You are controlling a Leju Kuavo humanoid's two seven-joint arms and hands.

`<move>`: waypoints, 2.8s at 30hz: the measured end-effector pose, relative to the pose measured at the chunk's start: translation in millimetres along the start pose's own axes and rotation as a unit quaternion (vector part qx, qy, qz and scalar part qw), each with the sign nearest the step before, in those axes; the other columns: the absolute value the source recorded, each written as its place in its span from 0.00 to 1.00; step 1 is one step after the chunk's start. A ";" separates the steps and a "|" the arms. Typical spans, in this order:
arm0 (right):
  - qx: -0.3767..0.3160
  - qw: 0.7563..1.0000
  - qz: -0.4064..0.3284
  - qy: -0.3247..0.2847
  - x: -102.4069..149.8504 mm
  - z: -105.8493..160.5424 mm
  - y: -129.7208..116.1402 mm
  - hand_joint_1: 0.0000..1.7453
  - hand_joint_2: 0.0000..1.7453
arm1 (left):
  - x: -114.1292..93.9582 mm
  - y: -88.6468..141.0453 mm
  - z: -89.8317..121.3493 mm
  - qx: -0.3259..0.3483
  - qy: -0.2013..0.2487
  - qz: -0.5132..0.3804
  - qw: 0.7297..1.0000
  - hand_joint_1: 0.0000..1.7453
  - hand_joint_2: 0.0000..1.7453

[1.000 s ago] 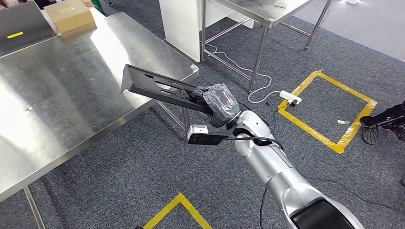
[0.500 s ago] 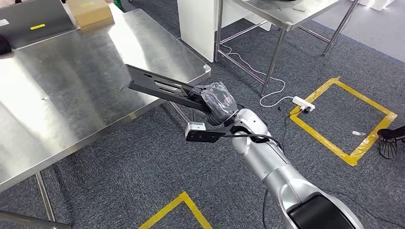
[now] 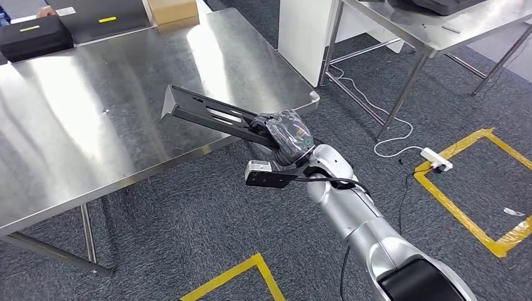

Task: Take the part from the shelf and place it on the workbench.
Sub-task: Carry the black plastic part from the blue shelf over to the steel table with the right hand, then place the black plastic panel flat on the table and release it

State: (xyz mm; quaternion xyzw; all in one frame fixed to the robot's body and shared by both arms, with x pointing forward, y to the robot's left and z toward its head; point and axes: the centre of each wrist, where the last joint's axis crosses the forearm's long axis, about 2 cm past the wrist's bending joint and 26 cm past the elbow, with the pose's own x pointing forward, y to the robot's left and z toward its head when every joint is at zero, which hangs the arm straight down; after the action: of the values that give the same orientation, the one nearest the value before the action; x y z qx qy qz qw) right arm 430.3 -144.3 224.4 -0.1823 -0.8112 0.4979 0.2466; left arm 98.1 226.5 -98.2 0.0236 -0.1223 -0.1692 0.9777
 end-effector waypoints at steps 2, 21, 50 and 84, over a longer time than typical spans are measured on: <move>0.001 1.000 0.000 -0.002 1.3 -0.8 0.8 1.00 1.00 | -1.9 0.1 0.0 0.004 -0.003 0.003 1.000 0.00 0.00; 0.003 1.000 0.007 -0.011 4.8 -11.0 -4.7 1.00 1.00 | -3.7 4.9 -0.5 0.033 -0.032 0.027 0.999 0.00 0.00; 0.019 0.995 0.067 0.073 -34.7 -33.0 -57.8 1.00 1.00 | -5.8 7.4 -0.8 0.039 -0.027 0.029 0.998 0.00 0.00; 0.025 0.994 0.076 0.079 -38.4 -29.2 -53.1 1.00 1.00 | -6.6 5.7 -0.6 0.035 -0.048 0.038 0.998 0.00 0.00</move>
State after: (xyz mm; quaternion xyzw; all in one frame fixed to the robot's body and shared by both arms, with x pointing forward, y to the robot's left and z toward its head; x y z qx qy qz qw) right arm 475.7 -167.4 274.8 -0.2761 -0.7602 0.5192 0.2761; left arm 94.0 234.2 -99.8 0.0447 -0.1759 -0.1289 0.9749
